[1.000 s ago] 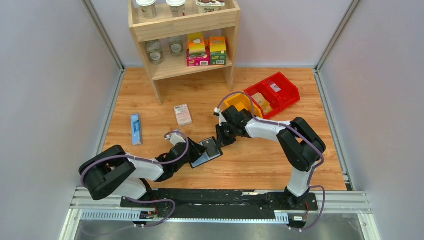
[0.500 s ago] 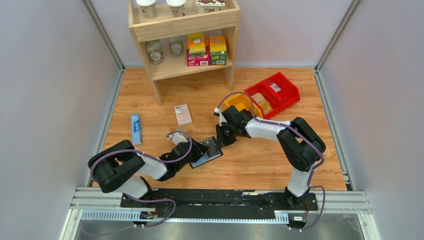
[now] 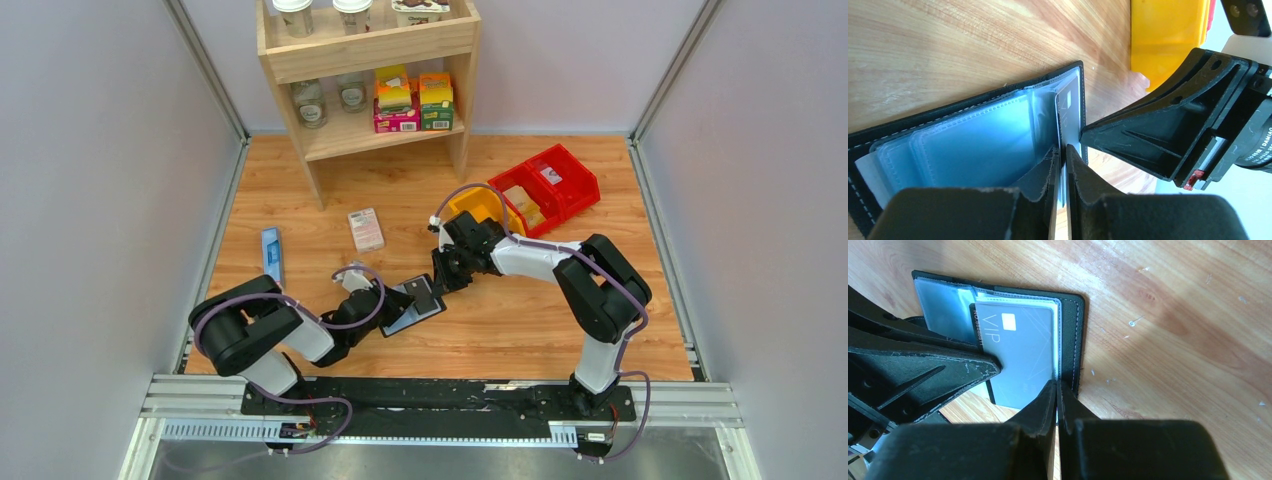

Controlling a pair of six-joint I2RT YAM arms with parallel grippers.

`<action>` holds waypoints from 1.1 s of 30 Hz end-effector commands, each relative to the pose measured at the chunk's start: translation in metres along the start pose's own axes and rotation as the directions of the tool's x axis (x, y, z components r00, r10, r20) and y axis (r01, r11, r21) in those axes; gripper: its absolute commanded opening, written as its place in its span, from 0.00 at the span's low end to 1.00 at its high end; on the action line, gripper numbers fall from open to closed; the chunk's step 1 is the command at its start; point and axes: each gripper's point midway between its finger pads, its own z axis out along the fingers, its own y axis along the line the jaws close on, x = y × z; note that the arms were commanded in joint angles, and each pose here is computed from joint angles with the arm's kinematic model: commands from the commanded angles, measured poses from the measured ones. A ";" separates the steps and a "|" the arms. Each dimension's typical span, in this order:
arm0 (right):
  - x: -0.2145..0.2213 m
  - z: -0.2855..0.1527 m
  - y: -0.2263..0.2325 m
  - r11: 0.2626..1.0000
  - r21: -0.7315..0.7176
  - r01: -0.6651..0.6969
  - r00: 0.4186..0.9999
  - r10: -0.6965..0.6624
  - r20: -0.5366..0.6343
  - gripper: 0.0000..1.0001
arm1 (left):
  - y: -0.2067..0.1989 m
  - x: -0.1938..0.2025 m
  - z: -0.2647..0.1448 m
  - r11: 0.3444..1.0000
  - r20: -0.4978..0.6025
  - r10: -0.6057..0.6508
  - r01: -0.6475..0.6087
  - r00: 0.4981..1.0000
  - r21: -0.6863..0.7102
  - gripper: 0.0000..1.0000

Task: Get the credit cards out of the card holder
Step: Remove the credit card from the card holder.

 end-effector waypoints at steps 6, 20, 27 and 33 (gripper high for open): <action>0.025 0.014 -0.011 1.000 0.021 -0.023 0.997 0.025 -0.075 0.06 | -0.040 -0.008 -0.008 0.987 0.021 -0.033 0.029 0.999 0.159 0.08; 0.030 0.018 -0.021 0.998 0.063 -0.028 0.995 0.034 -0.094 0.05 | -0.032 -0.007 -0.017 0.988 0.007 -0.049 0.048 0.999 0.145 0.11; 0.030 0.017 -0.022 0.997 0.068 -0.028 0.995 0.035 -0.094 0.05 | -0.020 -0.008 -0.020 0.996 0.007 -0.025 0.024 1.000 0.081 0.12; 0.021 0.011 -0.011 0.999 0.031 -0.017 0.998 0.019 -0.062 0.05 | -0.005 -0.007 -0.022 1.000 0.005 -0.001 0.001 1.000 0.006 0.11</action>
